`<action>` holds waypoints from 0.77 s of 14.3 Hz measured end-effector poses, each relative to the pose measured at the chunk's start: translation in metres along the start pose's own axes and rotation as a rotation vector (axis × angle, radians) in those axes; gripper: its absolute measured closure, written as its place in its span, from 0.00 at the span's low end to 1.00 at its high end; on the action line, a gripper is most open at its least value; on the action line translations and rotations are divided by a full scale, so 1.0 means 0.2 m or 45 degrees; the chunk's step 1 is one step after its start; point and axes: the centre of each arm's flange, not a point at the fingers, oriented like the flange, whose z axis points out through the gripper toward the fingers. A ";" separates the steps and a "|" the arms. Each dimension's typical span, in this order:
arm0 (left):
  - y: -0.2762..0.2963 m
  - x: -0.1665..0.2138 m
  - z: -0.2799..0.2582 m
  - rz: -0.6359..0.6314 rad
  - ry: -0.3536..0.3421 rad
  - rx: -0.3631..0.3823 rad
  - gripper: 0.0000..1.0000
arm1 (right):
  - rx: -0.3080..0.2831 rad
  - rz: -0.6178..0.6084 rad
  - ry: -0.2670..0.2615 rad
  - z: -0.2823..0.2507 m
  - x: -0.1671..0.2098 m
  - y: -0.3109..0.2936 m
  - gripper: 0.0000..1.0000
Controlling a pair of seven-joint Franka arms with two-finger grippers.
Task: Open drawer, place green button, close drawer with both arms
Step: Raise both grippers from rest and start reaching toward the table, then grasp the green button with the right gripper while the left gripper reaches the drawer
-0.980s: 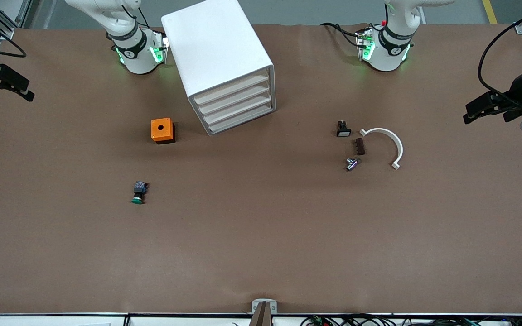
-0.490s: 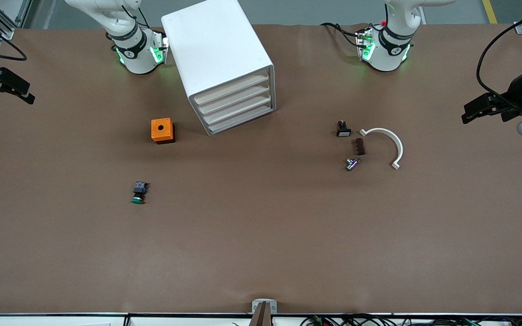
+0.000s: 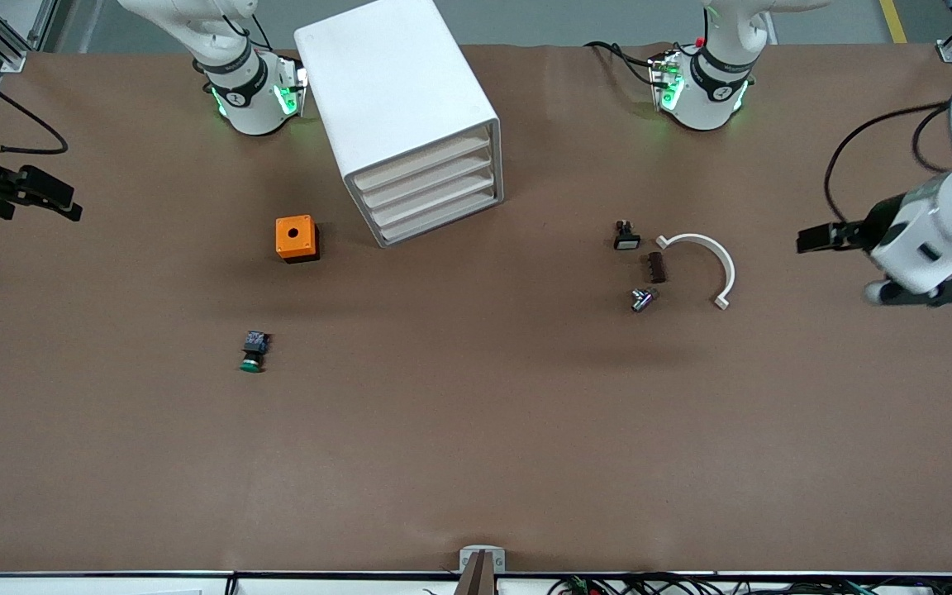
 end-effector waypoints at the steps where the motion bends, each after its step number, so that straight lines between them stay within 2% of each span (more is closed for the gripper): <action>1: 0.04 0.07 0.10 -0.038 -0.023 -0.007 0.00 | 0.000 -0.001 -0.012 0.03 0.03 0.00 0.00; 6: 0.46 0.30 0.55 -0.350 -0.110 -0.011 0.00 | 0.004 -0.015 -0.090 0.25 0.23 -0.03 0.00; 9: 0.76 0.31 0.66 -0.636 -0.201 -0.110 0.00 | -0.002 0.041 -0.033 0.38 0.33 -0.18 0.00; 11: 0.91 0.31 0.68 -0.824 -0.266 -0.170 0.00 | 0.019 0.081 0.008 0.51 0.38 -0.30 0.00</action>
